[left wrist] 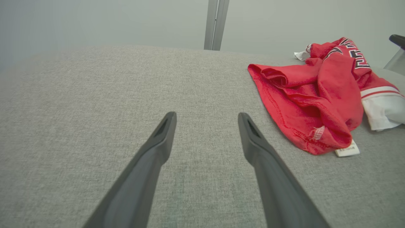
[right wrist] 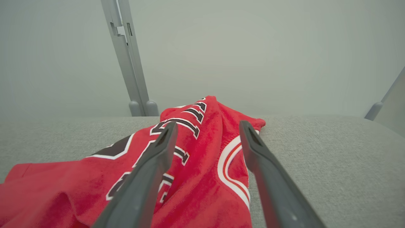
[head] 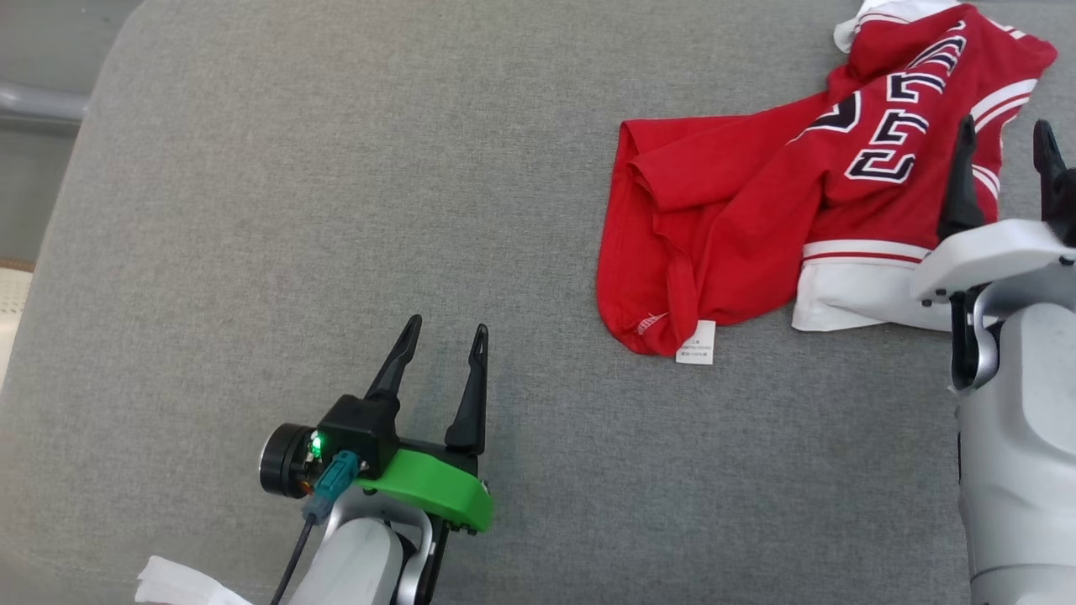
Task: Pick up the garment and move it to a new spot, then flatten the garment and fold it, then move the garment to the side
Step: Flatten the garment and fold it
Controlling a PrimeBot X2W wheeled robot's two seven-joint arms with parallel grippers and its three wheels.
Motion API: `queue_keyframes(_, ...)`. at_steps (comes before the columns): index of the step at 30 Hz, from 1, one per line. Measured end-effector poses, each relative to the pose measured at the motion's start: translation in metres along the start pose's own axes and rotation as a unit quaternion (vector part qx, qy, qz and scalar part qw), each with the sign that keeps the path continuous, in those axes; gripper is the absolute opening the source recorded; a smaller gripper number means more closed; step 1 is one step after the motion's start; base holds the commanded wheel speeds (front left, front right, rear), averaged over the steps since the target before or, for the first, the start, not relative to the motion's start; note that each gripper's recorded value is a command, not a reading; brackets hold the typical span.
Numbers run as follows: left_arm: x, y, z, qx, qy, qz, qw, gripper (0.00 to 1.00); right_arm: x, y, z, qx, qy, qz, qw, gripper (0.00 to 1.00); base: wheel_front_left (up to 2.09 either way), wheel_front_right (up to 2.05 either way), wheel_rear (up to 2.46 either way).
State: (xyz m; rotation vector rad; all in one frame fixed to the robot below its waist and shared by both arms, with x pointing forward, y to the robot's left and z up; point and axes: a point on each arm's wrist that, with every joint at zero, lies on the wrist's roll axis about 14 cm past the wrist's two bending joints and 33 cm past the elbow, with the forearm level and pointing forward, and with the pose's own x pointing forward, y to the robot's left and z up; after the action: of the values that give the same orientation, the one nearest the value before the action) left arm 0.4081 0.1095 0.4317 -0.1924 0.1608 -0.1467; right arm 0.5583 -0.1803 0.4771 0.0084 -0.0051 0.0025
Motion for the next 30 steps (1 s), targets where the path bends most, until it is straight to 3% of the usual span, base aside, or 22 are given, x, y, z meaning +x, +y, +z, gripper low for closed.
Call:
queue_keyframes(16, 0.005, -0.069, 0.002, 0.006, -0.005, -0.113, 0.994, 1.0, -0.093, -0.04, -0.009, 0.048, 0.012, -0.039, 0.998, 1.0, 0.0, 0.0, 0.0)
queue_keyframes(23, 0.0, -0.119, -0.018, 0.007, 0.025, -0.205, 0.978, 1.0, -0.123, -0.062, -0.016, 0.052, 0.027, -0.069, 0.996, 1.0, 0.0, 0.0, 0.0)
queue_keyframes(30, -0.001, -0.148, -0.044, 0.017, 0.064, -0.256, 0.964, 1.0, -0.143, -0.094, -0.014, 0.044, 0.028, -0.112, 0.992, 1.0, 0.0, 0.0, 0.0)
